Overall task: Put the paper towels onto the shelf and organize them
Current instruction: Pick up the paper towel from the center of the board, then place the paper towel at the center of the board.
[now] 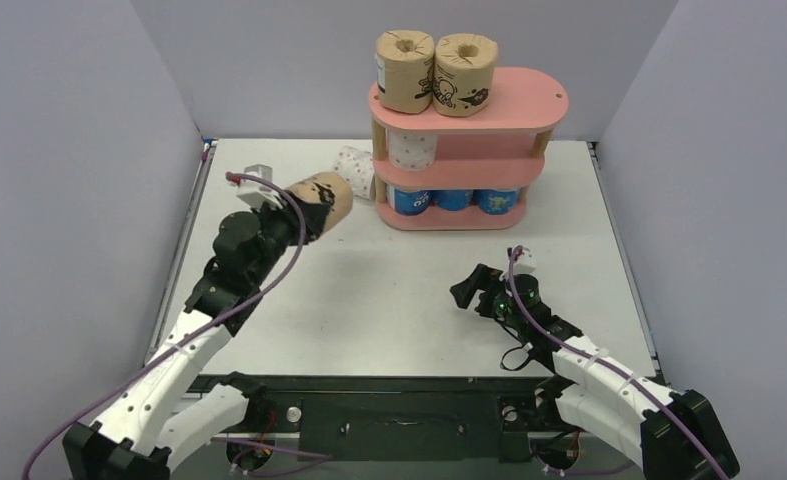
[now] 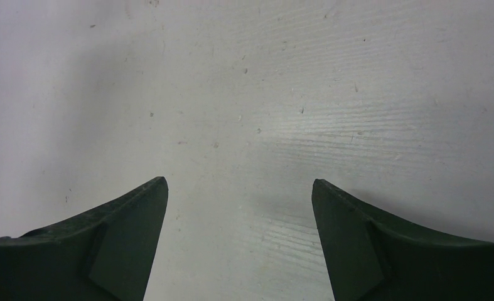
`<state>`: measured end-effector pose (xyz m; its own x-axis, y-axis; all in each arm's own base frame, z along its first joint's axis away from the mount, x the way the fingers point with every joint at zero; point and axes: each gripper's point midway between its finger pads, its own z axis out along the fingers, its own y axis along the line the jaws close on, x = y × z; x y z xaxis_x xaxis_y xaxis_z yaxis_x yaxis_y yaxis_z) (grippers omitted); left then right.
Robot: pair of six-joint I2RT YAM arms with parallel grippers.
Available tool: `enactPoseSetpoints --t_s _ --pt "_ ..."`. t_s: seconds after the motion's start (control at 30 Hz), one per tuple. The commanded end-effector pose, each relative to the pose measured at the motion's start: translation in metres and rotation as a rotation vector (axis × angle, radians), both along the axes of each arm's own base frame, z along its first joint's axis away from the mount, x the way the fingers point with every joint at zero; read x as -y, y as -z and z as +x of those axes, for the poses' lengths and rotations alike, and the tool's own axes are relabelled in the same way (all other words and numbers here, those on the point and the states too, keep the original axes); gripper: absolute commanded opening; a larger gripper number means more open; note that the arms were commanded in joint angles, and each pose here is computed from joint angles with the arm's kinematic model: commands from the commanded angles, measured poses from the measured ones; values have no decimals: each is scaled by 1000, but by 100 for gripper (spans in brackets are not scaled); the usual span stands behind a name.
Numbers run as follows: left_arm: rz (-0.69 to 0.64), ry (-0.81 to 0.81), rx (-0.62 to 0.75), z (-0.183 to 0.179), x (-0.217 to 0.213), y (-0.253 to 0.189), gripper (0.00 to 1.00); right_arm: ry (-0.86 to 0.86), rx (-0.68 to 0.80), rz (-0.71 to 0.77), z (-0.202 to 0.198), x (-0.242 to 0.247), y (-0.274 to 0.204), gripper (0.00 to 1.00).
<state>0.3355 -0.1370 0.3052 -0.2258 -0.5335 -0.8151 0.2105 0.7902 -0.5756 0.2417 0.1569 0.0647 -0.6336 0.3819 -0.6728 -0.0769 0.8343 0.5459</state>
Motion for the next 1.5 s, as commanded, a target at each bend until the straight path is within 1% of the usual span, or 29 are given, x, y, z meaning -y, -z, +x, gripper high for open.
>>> enactPoseSetpoints --t_s 0.0,0.03,0.07,0.1,0.13,0.17,0.2,0.23,0.27,0.3,0.33,0.37,0.4,0.43,0.53,0.67,0.87,1.17,1.23,1.3,1.37,1.47 --pt "245 121 -76 -59 30 9 33 19 72 -35 13 3 -32 81" --pt "279 171 -97 -76 46 16 33 23 70 -45 12 4 -32 81" --pt "292 196 -100 -84 54 17 33 22 62 -62 12 6 -32 81" --pt "335 243 -111 -98 71 25 33 20 62 -65 12 5 -33 81" --pt "354 262 -109 -104 79 25 33 40 46 -96 11 11 -30 81" --pt "405 308 -117 -117 97 35 33 45 40 -106 11 13 -29 81" --pt "431 371 -95 -132 115 31 33 59 26 -125 10 17 -29 81" --pt "497 376 -117 -133 124 44 33 69 25 -130 9 19 -30 81" --pt "529 426 -93 -144 139 41 33 96 14 -147 9 24 -30 81" --pt "605 437 -108 -144 148 56 33 110 15 -148 8 27 -32 81" --pt "622 464 -97 -150 159 54 33 136 8 -158 8 32 -34 81" --pt "675 479 -107 -149 167 66 33 151 12 -158 7 35 -37 81" --pt "691 499 -99 -152 175 66 33 182 7 -162 6 40 -39 81" --pt "727 513 -110 -152 182 76 33 199 7 -163 6 43 -41 82" --pt "790 558 -122 -152 199 92 33 271 17 -138 2 54 -49 86" --pt "886 605 -150 -152 209 118 34 349 13 -128 -3 67 -49 92" --pt "943 674 -182 -157 220 150 37 388 -12 -154 -5 75 -44 95" --pt "997 714 -208 -158 226 173 47 362 -23 -191 -2 73 -44 95" --pt "998 712 -207 -157 226 173 49 359 -20 -197 -1 73 -45 95" --pt "989 708 -201 -157 226 168 54 361 -14 -198 -1 74 -47 95" --pt "978 705 -192 -157 226 161 62 360 -5 -198 -1 74 -50 95" --pt "970 688 -160 -153 224 139 80 340 21 -216 1 75 -59 95"
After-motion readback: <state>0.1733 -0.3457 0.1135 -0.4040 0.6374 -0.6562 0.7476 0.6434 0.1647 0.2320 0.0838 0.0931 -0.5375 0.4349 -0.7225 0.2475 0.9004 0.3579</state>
